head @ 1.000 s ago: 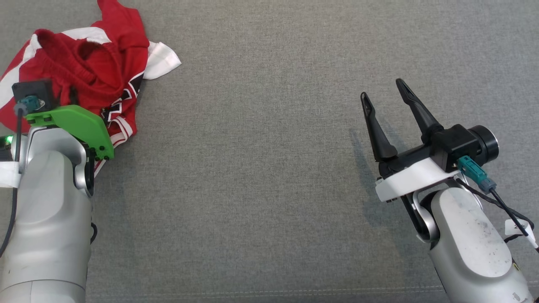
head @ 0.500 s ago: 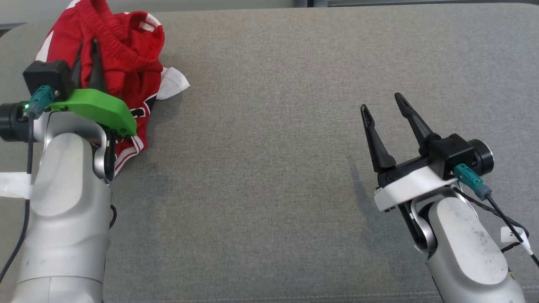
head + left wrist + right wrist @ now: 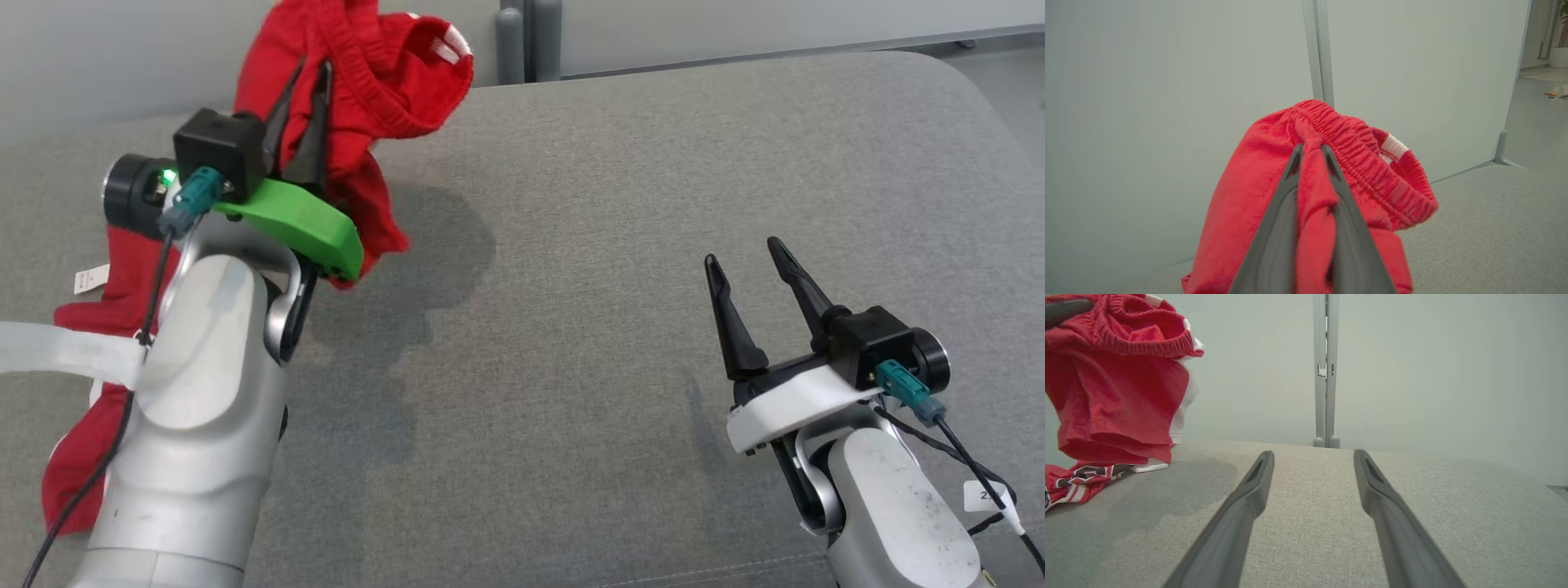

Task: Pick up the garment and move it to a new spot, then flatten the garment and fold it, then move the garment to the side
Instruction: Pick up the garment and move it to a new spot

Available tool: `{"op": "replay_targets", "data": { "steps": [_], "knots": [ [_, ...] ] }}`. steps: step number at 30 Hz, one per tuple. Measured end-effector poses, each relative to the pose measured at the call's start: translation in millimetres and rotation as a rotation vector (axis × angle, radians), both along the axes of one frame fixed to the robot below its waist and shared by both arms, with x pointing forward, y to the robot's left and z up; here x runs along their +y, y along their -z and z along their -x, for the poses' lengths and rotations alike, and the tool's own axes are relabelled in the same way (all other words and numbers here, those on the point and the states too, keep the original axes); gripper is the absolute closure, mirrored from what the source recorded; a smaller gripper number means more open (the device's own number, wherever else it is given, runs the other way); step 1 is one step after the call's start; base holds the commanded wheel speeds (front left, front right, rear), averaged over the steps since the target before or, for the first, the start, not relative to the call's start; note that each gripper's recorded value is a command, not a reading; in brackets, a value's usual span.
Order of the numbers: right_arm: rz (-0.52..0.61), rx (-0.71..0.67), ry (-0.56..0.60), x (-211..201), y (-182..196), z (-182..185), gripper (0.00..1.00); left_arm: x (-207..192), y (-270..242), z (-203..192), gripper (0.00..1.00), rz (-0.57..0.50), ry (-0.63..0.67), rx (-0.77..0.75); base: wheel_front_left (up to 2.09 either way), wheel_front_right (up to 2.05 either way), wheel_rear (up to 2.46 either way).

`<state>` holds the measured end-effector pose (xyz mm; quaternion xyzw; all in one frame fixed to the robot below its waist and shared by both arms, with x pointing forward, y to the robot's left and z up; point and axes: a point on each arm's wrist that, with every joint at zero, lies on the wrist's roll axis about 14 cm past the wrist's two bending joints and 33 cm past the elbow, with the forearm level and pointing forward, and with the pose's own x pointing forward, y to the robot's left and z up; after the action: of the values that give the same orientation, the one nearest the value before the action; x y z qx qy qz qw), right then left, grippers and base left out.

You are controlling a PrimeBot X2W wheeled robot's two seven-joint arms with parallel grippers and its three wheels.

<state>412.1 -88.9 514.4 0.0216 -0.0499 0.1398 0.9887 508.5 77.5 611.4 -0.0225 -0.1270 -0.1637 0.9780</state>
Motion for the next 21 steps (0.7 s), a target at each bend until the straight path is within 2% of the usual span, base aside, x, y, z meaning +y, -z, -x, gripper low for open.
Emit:
{"op": "replay_targets", "data": {
  "steps": [10, 14, 21],
  "knots": [
    [0.007, -0.008, 0.086, -31.2, -5.2, 19.4, 0.0, -96.7, 78.1, 49.1, 1.0, -0.04, 0.286, 0.194, 0.0, 0.0, 0.0],
    [0.011, -0.002, 0.126, -46.0, -3.9, 27.5, 0.0, -139.5, 94.9, 70.6, 1.0, -0.062, 0.423, 0.227, 0.0, 0.0, 0.0],
    [0.02, 0.018, 0.172, -63.6, 1.1, 38.0, 0.0, -176.3, 112.8, 82.0, 1.0, -0.06, 0.504, 0.276, 0.0, 0.0, 0.0]
  ]
}}
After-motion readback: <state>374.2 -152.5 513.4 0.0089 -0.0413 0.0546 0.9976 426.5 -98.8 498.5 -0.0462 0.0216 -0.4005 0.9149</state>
